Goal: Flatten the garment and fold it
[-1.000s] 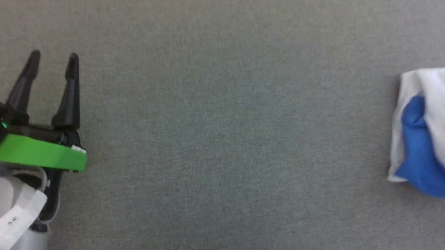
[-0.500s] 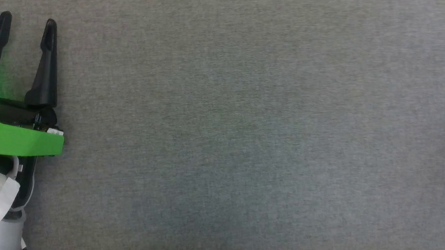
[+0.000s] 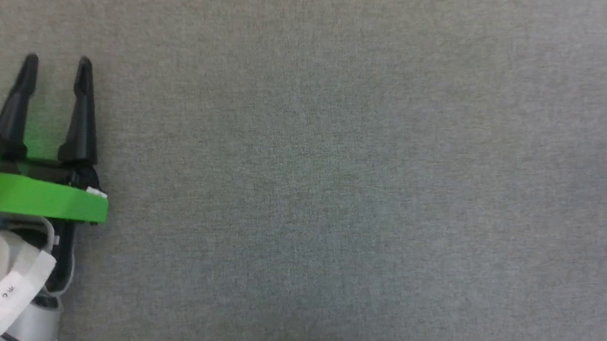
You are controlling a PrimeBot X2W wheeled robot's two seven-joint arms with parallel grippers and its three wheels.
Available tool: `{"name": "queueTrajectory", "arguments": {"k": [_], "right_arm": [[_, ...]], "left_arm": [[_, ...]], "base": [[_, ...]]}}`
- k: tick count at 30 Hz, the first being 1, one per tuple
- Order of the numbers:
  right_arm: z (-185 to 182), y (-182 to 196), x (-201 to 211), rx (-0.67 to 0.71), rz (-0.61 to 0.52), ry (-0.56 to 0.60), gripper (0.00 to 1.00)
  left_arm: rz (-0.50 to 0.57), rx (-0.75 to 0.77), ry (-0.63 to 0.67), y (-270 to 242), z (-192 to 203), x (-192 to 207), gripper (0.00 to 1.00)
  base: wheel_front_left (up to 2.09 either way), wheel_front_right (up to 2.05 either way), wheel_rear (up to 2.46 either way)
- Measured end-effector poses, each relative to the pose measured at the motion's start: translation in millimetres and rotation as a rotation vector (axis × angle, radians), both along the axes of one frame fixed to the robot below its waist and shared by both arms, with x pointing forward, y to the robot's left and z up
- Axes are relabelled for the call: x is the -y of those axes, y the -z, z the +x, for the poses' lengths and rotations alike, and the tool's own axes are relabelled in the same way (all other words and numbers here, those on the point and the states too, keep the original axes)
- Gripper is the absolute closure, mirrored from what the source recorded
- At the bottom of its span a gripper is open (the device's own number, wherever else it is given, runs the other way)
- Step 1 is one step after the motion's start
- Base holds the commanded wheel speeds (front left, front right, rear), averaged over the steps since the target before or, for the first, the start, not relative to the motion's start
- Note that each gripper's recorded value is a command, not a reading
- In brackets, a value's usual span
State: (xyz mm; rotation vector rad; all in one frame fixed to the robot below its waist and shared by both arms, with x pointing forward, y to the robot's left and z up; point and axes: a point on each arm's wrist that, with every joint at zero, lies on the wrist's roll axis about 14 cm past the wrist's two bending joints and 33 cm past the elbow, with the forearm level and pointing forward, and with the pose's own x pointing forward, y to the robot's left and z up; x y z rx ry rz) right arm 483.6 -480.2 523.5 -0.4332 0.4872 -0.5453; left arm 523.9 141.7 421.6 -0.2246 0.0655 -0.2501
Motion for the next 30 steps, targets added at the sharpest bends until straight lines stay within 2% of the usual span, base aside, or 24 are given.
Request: {"name": "queueTrajectory", "arguments": {"k": [5,8,14,20,25,30], "right_arm": [[26,-57,-51,0.248,0.048,-0.166,0.00],[33,-87,-95,0.397,0.097,-0.283,0.00],[23,-136,-176,0.687,0.215,-0.465,0.00],[-14,-143,-221,0.854,0.310,-0.522,0.00],[-46,-140,-236,0.944,0.342,-0.542,0.00],[-62,-100,-262,0.899,0.456,-0.579,0.00]], "left_arm": [[-0.016,0.035,-0.050,-23,-11,-7,0.00],[-0.020,0.054,-0.090,-38,-23,-14,0.00],[-0.025,0.101,-0.162,-69,-49,-30,0.00],[-0.019,0.167,-0.232,-103,-74,-46,0.00],[-0.013,0.233,-0.268,-130,-91,-55,0.00],[-0.006,0.262,-0.316,-142,-107,-65,0.00]], "base": [[0.00,0.00,0.00],[0.00,0.00,0.00],[0.00,0.00,0.00],[0.00,0.00,0.00],[0.00,0.00,0.00],[0.00,0.00,0.00]]}}
